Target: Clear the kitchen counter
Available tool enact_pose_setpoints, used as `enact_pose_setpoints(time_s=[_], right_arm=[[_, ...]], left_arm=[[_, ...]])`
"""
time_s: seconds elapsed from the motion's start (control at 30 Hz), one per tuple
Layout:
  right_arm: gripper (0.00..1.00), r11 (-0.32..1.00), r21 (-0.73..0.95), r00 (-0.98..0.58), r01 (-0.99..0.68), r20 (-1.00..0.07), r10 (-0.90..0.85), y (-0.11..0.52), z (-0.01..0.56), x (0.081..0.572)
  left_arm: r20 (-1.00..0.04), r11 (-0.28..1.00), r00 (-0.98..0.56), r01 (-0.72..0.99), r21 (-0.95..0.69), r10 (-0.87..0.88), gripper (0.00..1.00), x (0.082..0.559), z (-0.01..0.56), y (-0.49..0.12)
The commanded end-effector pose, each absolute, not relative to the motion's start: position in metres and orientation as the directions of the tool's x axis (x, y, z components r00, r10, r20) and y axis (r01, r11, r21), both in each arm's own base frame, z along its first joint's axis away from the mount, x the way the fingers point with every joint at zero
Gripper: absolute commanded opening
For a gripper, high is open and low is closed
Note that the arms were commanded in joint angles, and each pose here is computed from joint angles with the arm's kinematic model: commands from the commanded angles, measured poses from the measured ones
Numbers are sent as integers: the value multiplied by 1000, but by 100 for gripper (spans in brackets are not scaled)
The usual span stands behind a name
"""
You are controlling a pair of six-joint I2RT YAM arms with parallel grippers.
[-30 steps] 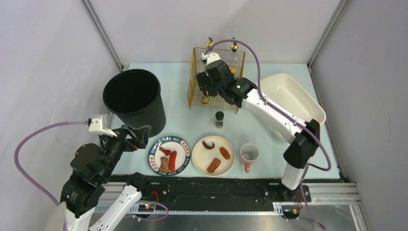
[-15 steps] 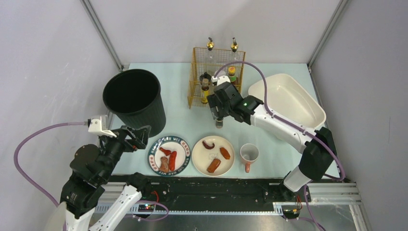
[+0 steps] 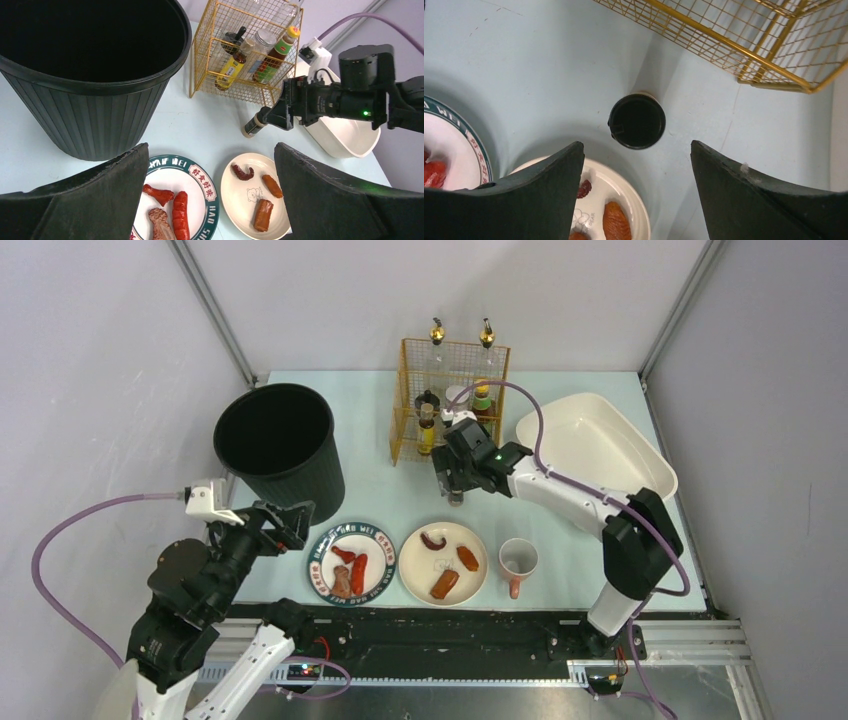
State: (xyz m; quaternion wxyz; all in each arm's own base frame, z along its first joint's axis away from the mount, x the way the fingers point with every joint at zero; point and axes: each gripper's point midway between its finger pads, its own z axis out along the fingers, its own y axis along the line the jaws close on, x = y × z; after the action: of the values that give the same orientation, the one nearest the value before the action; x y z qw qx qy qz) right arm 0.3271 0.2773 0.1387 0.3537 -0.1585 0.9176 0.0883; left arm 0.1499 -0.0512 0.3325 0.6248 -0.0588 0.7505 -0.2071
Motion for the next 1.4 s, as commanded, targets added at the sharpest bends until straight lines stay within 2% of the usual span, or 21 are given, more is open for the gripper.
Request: enact_pose_setpoints(time_s=[0.0,0.23,0.6,0.9,1.07,1.37], right_arm=[[82,933,107,-694,-344,-698,-176,292,134,341],[76,938,101,-708,-333,-683,-178,293,115,349],[52,942,71,-710,-328,-677,-196,291,104,353],[11,931,41,-630,-362,-747,-212,289,157,352],[5,924,44,-574,-381,-794,-199,290,213,352],[3,915,66,-482,-398,-864,-147,284,295,363]], left_arm=[[-913,905,-225,186,-382,-339,98,152,329,-56],[-913,909,-236,178,-377,-333,98,155,324,-56],[-918,919,-240,164,-359,-315,98,158,321,-55],[-917,922,-254,161,-353,-307,98,161,319,-56],[-917,924,-261,157,-350,-303,98,163,317,-57],[-917,924,-256,156,-350,-305,98,163,318,-56]])
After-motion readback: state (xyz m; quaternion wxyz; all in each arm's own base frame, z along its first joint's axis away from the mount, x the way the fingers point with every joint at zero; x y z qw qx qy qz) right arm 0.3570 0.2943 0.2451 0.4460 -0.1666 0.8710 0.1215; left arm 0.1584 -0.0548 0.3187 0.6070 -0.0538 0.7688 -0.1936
